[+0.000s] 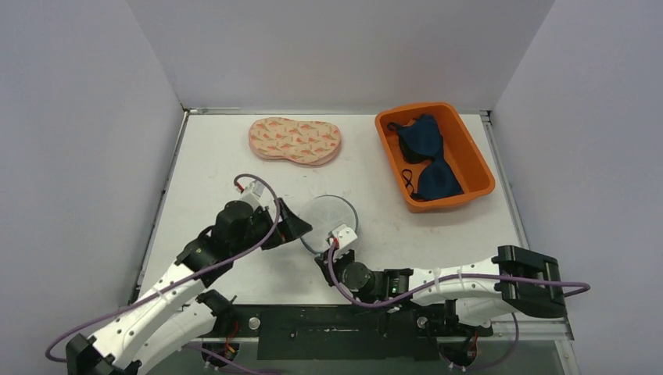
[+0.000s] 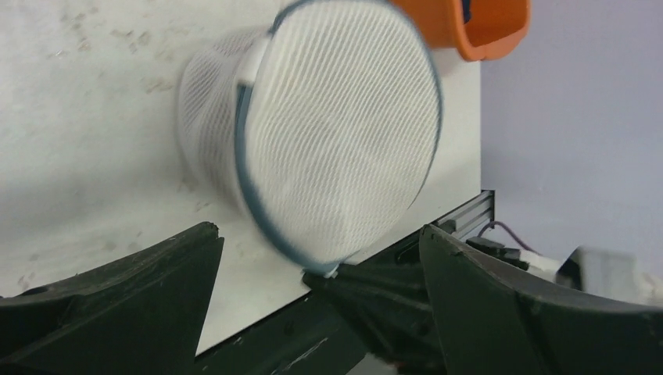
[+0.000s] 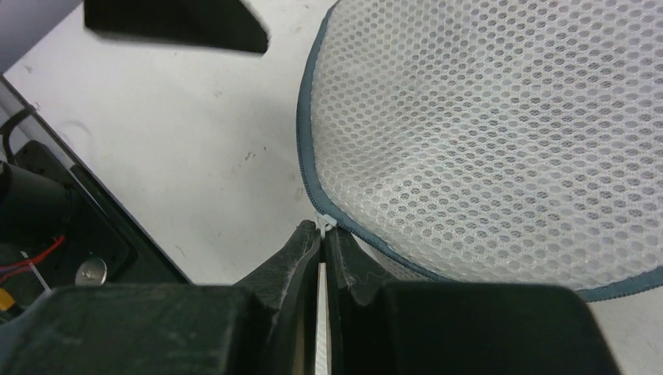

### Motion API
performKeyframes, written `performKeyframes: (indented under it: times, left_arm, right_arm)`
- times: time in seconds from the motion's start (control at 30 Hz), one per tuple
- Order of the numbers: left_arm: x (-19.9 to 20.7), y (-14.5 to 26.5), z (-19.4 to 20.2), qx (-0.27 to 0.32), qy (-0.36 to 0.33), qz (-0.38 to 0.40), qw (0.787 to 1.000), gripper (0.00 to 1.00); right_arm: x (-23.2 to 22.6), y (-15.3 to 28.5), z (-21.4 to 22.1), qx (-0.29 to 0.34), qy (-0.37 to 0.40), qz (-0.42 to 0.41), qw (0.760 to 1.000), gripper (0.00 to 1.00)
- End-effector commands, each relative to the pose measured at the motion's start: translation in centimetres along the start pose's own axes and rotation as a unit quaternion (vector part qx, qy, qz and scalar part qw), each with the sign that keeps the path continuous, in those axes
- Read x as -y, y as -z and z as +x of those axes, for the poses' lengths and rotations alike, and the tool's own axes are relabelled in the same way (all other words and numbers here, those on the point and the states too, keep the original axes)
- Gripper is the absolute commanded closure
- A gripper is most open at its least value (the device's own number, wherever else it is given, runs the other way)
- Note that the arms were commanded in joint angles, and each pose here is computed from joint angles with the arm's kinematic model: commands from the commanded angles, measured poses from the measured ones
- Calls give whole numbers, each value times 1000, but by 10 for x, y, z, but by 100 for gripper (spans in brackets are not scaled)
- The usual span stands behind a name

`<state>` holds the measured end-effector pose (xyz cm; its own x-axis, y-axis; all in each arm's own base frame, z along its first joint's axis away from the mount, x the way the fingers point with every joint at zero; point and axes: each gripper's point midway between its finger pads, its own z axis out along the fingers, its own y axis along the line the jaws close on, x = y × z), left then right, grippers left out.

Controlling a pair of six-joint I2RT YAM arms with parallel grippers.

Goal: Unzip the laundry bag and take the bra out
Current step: Unzip the laundry bag at the center of the board.

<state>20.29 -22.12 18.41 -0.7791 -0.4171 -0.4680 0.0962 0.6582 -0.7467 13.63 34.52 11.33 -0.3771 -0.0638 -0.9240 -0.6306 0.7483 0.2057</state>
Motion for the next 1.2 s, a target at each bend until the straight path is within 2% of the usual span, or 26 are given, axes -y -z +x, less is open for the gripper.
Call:
performKeyframes:
  times: [0.0,0.13,0.3,0.33,0.53,0.7,0.87,1.0,1.17]
  left_arm:
    - [-53,29,30,-10,27,-73,997,4]
    - [-42,32,38,3,95,-9,995,4]
    - [-22,19,27,28,164,59,984,0]
    - [-18,16,25,30,172,65,983,6]
    - [-16,2,22,32,178,52,982,27]
    - [-21,-8,23,34,181,47,982,54]
    - [-21,-13,18,40,171,41,984,74]
    - [-18,-15,15,43,161,41,985,98]
    - [-15,-16,14,39,139,40,989,100]
  right_arm:
    - [-23,-13,-42,47,-37,-38,997,95]
    - [-27,-19,-42,43,-33,-45,998,95]
    - [-34,-22,-39,36,-26,-57,997,95]
    - [-35,-22,-38,34,-25,-59,997,95]
    - [-36,-19,-33,27,-22,-66,997,95]
    - [-36,-14,-34,32,-26,-72,997,95]
    - [-33,-8,-34,34,-27,-70,997,95]
    - [-25,-2,-33,33,-28,-57,997,95]
    - [-4,10,-29,25,-25,-24,999,95]
